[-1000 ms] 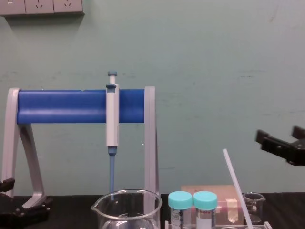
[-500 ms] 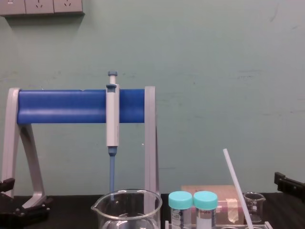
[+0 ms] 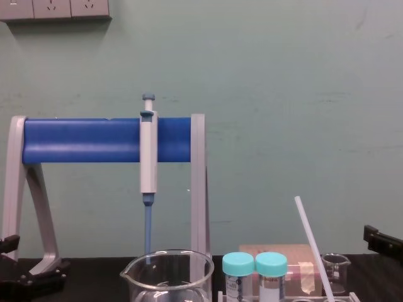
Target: Pick up the stirring rod with one hand, then place it down.
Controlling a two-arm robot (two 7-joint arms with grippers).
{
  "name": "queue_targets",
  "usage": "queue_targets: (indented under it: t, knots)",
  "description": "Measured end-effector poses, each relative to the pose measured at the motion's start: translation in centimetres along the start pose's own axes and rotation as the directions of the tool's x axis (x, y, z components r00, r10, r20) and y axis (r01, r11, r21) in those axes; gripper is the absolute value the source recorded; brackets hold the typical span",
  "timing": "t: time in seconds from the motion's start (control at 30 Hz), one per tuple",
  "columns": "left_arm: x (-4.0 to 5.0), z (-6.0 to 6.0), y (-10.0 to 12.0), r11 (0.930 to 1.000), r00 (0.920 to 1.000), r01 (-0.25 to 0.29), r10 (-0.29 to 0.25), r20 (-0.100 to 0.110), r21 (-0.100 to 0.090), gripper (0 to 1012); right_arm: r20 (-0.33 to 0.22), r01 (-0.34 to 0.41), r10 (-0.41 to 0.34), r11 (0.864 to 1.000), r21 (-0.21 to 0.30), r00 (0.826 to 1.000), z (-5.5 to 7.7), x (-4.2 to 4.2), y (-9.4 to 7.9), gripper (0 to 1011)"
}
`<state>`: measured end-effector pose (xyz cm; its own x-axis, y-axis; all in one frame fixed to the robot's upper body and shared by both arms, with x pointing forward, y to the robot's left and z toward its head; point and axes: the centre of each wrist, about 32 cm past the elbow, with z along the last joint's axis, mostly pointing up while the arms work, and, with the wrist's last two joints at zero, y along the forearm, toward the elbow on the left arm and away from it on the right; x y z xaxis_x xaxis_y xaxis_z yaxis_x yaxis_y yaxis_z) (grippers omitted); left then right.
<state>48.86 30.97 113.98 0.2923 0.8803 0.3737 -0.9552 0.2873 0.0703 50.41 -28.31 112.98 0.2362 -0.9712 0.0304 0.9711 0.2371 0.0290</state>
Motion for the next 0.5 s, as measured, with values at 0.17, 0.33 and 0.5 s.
queue_targets:
  t: [0.17, 0.33, 0.5]
  knots:
    - [0.00, 0.00, 0.00, 1.0000, 1.0000, 0.000, 0.000, 0.000, 0.000, 1001, 0.000, 0.001, -0.001, 1.000, 0.001, 1.000, 0.01, 0.01, -0.01, 1003]
    - [0.00, 0.00, 0.00, 1.0000, 1.0000, 0.000, 0.000, 0.000, 0.000, 1000, 0.001, 0.001, -0.001, 1.000, 0.002, 1.000, 0.02, 0.02, -0.01, 1003]
    - [0.00, 0.00, 0.00, 1.0000, 1.0000, 0.000, 0.000, 0.000, 0.000, 1000, 0.001, 0.001, -0.001, 1.000, 0.003, 1.000, 0.04, 0.02, -0.01, 1003]
